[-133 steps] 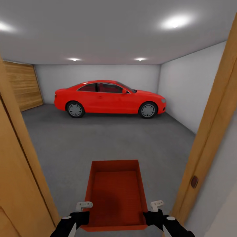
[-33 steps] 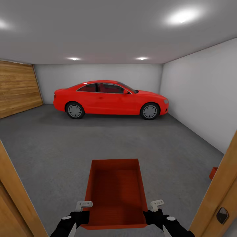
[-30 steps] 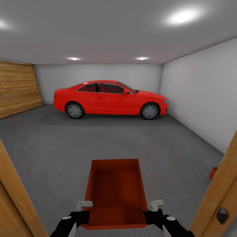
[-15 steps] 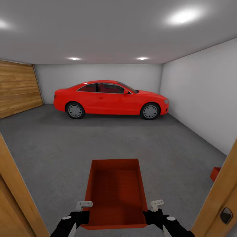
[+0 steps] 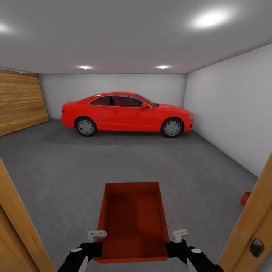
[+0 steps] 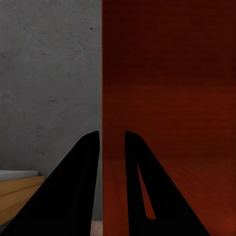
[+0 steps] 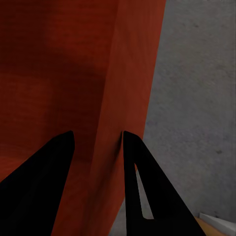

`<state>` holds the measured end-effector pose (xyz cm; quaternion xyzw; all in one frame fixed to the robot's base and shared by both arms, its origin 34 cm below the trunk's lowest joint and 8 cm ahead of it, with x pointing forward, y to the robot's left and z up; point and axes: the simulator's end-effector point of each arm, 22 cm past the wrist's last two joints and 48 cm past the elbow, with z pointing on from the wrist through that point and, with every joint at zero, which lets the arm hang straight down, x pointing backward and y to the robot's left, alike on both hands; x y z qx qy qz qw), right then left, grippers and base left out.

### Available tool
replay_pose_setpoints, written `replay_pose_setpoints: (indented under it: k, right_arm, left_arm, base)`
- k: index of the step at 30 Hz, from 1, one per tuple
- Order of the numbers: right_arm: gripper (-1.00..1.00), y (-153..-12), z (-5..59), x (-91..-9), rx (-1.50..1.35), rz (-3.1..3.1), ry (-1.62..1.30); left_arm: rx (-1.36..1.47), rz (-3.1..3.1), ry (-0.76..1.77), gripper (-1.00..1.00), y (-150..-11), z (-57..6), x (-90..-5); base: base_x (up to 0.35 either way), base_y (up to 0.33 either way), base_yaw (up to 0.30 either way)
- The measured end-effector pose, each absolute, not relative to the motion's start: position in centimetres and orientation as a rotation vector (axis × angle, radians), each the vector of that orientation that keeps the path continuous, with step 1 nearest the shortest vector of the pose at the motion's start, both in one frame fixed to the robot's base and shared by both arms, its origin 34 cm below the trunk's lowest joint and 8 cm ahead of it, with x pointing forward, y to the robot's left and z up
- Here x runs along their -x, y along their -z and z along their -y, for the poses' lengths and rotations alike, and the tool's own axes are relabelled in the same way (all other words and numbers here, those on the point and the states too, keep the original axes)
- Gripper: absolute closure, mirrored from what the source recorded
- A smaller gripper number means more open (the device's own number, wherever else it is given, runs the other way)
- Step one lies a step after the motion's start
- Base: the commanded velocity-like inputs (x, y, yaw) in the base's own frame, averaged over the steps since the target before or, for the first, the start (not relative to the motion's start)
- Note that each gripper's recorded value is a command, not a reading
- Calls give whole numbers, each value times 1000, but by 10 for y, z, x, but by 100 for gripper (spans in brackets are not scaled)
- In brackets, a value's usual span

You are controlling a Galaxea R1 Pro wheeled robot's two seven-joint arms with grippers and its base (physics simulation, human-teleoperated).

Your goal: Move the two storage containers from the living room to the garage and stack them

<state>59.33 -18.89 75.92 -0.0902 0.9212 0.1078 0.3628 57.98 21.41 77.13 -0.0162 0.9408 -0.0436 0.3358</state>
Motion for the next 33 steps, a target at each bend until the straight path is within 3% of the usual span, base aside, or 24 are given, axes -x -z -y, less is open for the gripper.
replay_pose_setpoints:
  k: [9, 21, 33]
  right_arm:
    - [100, -759, 189, -593, 232, -2370, -277]
    - [100, -760, 189, -593, 232, -2370, -277]
    - [100, -759, 189, -593, 232, -2370, -277]
  left_arm:
    - [42, -2452, 114, 100, -772, -214, -580]
    - [42, -2452, 114, 100, -772, -214, -580]
    - [42, -2452, 114, 100, -771, -214, -580]
  base:
    - [21, -1, 0]
    - [272, 0, 0]
    - [5, 0, 0]
